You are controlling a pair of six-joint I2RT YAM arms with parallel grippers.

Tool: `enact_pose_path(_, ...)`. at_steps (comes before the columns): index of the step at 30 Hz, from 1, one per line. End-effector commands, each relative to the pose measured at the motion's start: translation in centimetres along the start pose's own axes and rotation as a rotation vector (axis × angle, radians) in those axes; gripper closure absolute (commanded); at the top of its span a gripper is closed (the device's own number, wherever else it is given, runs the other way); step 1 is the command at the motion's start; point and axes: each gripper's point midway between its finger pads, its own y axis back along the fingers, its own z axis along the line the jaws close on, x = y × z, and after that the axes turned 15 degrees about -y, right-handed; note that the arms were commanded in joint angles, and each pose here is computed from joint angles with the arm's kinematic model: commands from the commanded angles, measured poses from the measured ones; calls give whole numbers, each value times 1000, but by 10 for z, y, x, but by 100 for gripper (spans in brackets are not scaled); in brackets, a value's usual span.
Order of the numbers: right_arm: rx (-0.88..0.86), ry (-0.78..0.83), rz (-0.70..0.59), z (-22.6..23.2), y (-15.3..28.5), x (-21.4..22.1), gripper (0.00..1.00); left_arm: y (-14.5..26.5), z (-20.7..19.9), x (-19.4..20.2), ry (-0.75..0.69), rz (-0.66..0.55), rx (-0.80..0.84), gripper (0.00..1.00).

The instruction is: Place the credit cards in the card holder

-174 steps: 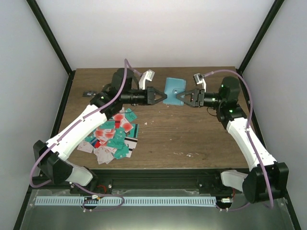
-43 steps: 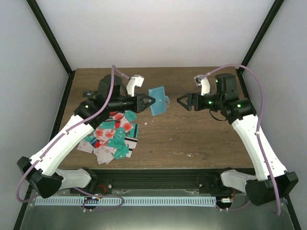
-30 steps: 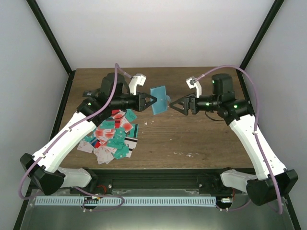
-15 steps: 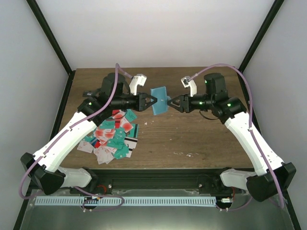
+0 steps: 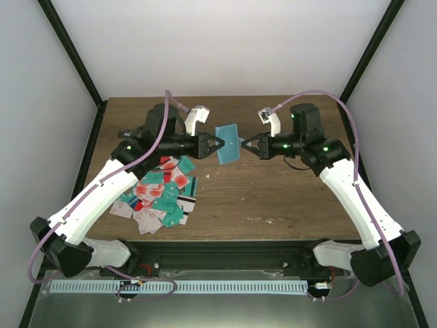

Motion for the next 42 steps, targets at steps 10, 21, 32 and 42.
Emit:
enact_pose_path(10,86,-230,130,-57,-20,69,99,-47,25,63,90,117,76,96)
enact_pose_path(21,129,-474,252,-118,-46,148,99,-104,70,182,220,328,121,96)
enact_pose_path(32,163,-540,289,-140,-52,176,99,-137,104,239,262,490,69,74)
enact_pose_path(42,175,-532,274,-138,-47,173,99,-121,95,230,146,519,-19,27)
